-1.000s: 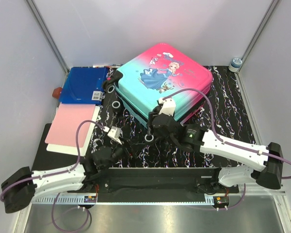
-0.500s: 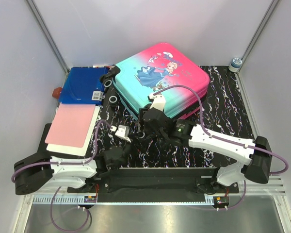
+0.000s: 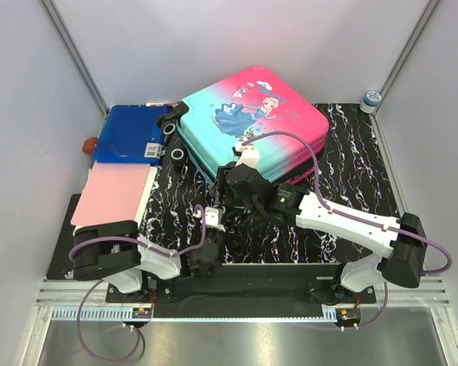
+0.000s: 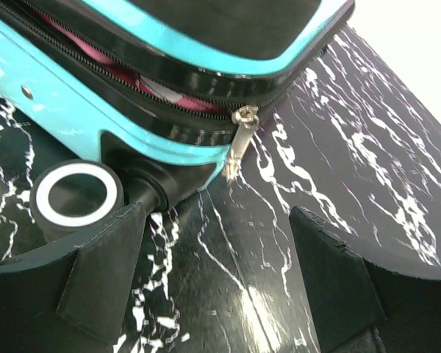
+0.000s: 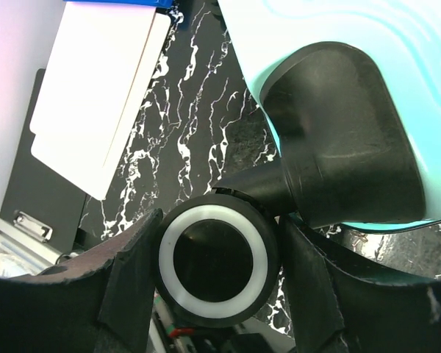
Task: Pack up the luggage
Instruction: Zip the luggage at the corner of the board.
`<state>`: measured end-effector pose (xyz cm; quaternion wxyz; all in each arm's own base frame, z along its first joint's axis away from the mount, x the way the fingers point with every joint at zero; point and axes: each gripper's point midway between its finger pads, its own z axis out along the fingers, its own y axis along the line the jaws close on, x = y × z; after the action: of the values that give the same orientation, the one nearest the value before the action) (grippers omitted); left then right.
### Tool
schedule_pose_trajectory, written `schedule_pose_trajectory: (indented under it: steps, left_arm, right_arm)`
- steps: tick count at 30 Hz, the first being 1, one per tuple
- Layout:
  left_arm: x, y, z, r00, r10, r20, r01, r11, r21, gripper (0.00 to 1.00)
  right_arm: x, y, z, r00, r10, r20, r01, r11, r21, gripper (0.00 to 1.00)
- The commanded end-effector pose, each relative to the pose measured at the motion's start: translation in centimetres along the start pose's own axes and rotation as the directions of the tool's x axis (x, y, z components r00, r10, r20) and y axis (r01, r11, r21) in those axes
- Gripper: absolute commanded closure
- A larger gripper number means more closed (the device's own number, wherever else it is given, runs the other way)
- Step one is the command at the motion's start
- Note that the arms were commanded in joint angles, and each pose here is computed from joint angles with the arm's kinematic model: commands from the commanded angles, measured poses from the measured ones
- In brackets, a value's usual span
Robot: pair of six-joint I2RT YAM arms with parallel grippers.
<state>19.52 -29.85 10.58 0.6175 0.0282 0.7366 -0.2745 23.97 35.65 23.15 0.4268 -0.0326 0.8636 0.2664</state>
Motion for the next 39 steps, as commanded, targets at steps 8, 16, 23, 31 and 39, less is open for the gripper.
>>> schedule_pose_trajectory:
  steps: [8, 16, 23, 31, 39]
  left_arm:
    - [-4.1, -1.3, 2.7, 0.976, -0.08, 0.203, 0.111, 0.983, -0.147, 0.2]
    - [-2.5, -0.8, 3.5, 0.984, -0.019, 0.175, 0.052, 0.982, -0.181, 0.24]
    - [-2.1, -0.7, 4.2, 0.984, -0.009, 0.177, 0.041, 0.983, -0.181, 0.25]
    - [-1.6, -0.2, 5.1, 0.986, -0.005, 0.165, 0.037, 0.981, -0.19, 0.3]
    - [-1.9, -0.8, 5.6, 0.984, 0.002, 0.18, 0.029, 0.985, -0.17, 0.51]
  right_arm:
    - [-11.6, 4.6, -2.4, 0.886, 0.4, 0.236, -0.33, 0.9, -0.286, 1.0]
    - [-11.2, 4.5, -2.3, 0.885, 0.407, 0.226, -0.337, 0.894, -0.295, 1.0]
    - [-11.1, 4.5, -2.3, 0.883, 0.412, 0.227, -0.338, 0.891, -0.302, 1.0]
    - [-11.1, 4.2, -2.5, 0.878, 0.419, 0.234, -0.343, 0.888, -0.305, 1.0]
    - [-10.9, 4.0, -2.6, 0.875, 0.424, 0.233, -0.348, 0.886, -0.306, 1.0]
